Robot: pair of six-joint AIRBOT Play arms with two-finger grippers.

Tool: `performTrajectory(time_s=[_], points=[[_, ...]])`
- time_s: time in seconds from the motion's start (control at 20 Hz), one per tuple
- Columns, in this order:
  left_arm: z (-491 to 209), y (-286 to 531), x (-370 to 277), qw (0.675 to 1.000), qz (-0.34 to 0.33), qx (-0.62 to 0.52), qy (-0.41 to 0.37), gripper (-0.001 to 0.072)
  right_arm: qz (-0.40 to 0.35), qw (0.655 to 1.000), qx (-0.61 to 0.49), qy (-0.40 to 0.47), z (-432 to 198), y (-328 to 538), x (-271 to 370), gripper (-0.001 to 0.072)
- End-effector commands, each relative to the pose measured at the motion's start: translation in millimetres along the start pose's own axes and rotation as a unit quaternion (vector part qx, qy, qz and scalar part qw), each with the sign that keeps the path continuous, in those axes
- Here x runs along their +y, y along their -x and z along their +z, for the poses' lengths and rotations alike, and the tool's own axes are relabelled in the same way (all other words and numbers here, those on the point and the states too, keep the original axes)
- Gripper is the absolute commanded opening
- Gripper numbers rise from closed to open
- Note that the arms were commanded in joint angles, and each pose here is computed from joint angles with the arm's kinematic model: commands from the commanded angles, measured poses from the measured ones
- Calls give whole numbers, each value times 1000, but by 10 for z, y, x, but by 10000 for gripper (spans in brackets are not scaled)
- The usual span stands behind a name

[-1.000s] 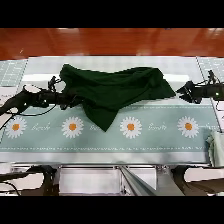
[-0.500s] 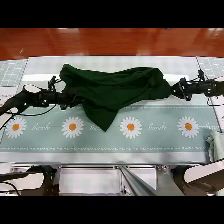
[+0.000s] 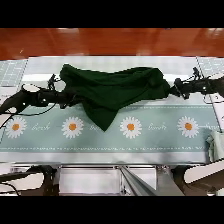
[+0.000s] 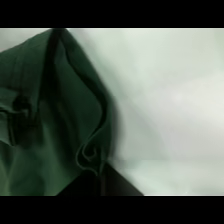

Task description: Fold the shirts.

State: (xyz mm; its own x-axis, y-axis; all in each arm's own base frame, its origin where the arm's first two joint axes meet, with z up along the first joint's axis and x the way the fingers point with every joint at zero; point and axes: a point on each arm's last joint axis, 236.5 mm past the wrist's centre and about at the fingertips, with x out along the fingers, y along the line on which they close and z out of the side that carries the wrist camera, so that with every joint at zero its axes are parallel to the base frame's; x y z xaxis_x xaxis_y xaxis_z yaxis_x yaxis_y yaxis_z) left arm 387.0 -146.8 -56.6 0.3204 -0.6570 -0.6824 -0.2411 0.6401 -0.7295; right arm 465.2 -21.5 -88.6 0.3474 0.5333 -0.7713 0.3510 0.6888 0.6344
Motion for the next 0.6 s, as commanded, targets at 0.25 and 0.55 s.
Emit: performTrajectory(time_s=[0.25, 0.55], points=[[901, 1679, -1391, 967, -87, -191, -145, 24, 81, 964, -160, 198, 428, 1941, 1947, 27], [677, 3460, -2794, 882, -140, -346, -287, 24, 109, 877, -332, 330, -218, 3669, 3215, 28]])
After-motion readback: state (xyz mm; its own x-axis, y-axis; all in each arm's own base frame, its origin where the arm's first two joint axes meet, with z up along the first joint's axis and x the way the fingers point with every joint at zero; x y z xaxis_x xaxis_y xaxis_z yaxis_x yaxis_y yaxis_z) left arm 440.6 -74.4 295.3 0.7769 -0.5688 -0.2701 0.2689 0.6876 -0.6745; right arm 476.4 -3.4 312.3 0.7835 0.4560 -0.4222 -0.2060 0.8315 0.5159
